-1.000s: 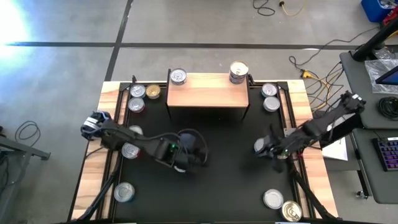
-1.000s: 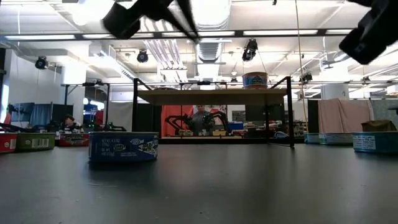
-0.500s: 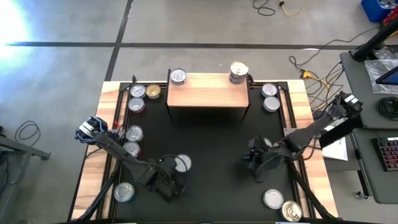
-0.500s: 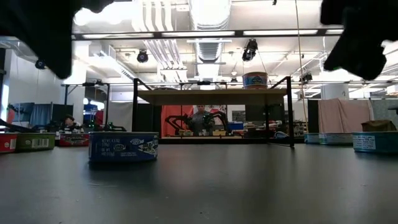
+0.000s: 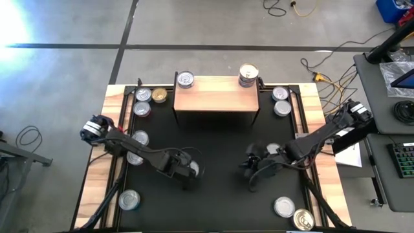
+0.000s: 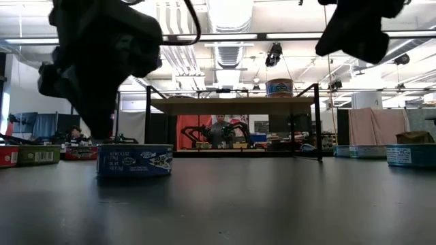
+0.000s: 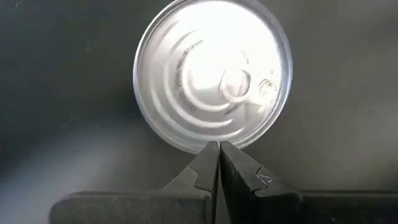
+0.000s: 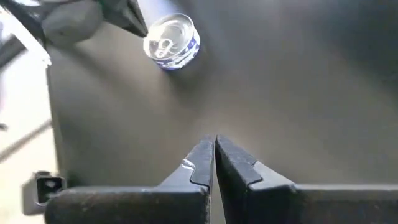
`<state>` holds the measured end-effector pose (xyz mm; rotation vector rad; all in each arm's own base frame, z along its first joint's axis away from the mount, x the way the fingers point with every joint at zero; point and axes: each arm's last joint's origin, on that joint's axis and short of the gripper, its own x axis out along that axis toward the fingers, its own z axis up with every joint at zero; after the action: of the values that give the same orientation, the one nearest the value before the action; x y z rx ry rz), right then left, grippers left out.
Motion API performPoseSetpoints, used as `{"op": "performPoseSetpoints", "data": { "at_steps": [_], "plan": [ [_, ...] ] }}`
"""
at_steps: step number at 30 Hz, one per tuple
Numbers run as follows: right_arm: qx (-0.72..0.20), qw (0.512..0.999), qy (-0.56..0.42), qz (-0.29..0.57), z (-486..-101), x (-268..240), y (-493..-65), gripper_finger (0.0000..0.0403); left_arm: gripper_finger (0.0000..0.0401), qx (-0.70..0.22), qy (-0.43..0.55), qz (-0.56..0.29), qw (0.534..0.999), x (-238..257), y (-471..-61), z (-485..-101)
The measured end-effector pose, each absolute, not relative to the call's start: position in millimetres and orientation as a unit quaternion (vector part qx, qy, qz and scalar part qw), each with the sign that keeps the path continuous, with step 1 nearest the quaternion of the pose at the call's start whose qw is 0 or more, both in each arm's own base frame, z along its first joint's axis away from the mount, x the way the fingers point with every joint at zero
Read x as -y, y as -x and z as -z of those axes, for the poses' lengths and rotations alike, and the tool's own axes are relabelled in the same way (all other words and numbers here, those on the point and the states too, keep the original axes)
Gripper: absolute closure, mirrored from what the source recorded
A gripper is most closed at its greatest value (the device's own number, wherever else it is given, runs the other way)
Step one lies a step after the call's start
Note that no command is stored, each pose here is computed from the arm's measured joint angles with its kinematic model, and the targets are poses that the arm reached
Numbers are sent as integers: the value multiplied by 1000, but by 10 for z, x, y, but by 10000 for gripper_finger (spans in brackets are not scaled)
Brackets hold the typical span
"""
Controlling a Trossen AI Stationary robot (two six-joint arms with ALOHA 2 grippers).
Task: Stack canned seafood by type on shelf
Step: Stack the blue tuna can on top of the blue tuna can
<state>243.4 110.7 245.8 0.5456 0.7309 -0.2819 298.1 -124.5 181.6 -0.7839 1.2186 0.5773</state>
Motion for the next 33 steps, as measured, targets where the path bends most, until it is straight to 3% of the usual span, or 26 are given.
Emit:
{"op": "performPoseSetpoints", "data": {
  "at_steps": [7,15,18,21,27,33],
  "plan": [
    [-412,878,-182,159,-2738,-922,-2418,394,401,-554,339,-263,714,1180,-2981,-1750],
    [-371,914,-122,114,-2988,-870,-2571,394,401,-565,311,-276,712,1100,-2903,-1668],
    [-346,927,-108,97,-3010,-893,-2660,393,401,-559,263,-317,720,1041,-2822,-1687],
    [-318,938,-109,84,-2966,-931,-2759,390,401,-535,241,-362,725,991,-2768,-1712],
    [-332,934,-110,75,-2653,-1025,-2980,375,401,-523,210,-334,755,1149,-2647,-1852],
    [-370,913,-172,18,-2338,-1186,-3189,338,401,-543,178,-373,731,981,-2291,-1769]
  ]
}}
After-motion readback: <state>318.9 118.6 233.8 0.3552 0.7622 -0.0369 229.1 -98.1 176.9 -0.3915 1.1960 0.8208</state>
